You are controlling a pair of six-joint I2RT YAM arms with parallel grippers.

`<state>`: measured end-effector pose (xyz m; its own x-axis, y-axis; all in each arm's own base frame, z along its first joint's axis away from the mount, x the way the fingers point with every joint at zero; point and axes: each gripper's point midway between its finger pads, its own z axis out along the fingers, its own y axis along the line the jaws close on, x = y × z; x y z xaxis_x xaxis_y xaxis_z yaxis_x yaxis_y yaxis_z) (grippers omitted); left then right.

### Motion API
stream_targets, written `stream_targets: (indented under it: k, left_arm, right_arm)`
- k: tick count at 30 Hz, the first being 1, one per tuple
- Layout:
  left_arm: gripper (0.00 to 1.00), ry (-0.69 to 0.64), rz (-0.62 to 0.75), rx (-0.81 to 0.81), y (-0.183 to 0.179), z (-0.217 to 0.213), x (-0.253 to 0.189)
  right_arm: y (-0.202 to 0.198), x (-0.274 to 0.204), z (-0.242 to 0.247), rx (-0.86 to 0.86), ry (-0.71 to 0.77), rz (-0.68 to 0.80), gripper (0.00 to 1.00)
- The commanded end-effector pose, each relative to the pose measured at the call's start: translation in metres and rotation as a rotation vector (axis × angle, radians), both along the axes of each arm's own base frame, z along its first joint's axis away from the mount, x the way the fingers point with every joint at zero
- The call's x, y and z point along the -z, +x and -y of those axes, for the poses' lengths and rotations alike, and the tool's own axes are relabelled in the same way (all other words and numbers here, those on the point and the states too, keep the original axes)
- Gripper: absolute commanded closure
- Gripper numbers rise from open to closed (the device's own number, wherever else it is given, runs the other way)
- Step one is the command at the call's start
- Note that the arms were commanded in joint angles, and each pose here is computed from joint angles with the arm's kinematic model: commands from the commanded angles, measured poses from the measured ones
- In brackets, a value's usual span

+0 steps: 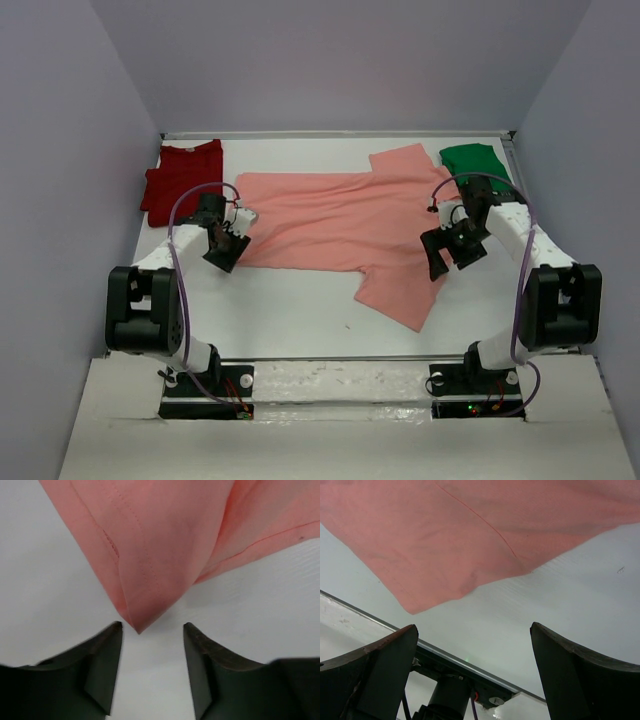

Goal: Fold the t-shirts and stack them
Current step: Flatten out the tshirt

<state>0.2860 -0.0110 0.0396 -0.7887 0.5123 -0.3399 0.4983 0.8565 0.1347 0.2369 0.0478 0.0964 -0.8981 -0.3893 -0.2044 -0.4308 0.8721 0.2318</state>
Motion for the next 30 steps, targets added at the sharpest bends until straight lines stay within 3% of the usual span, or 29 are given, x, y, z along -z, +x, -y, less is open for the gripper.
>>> stream_targets:
  k: [1,4,7,14,30]
  left_arm:
    - [0.58,-0.056,0.024,0.035,0.018,0.011,-0.004]
    - [0.84,-0.066,0.011,0.045,0.018,0.013,0.001]
    - [0.97,-0.06,-0.001,0.045,0.016,0.012,0.006]
    - [1.0,-0.007,0.016,0.032,0.012,0.002,0.006]
    - [1.0,-0.019,0.158,0.001,0.02,0.002,-0.048]
  right_arm:
    - [0.003,0.004,-0.002,0.015,0.011,0.002,0.01]
    - [0.002,0.005,-0.002,0.013,0.015,-0.001,0.01]
    - [0.001,0.005,-0.002,0.015,0.01,-0.004,0.01]
    - [-0.001,0.005,-0.001,0.012,0.005,-0.016,0.01]
    - [0.006,0.03,0.008,0.104,-0.063,-0.088,0.01]
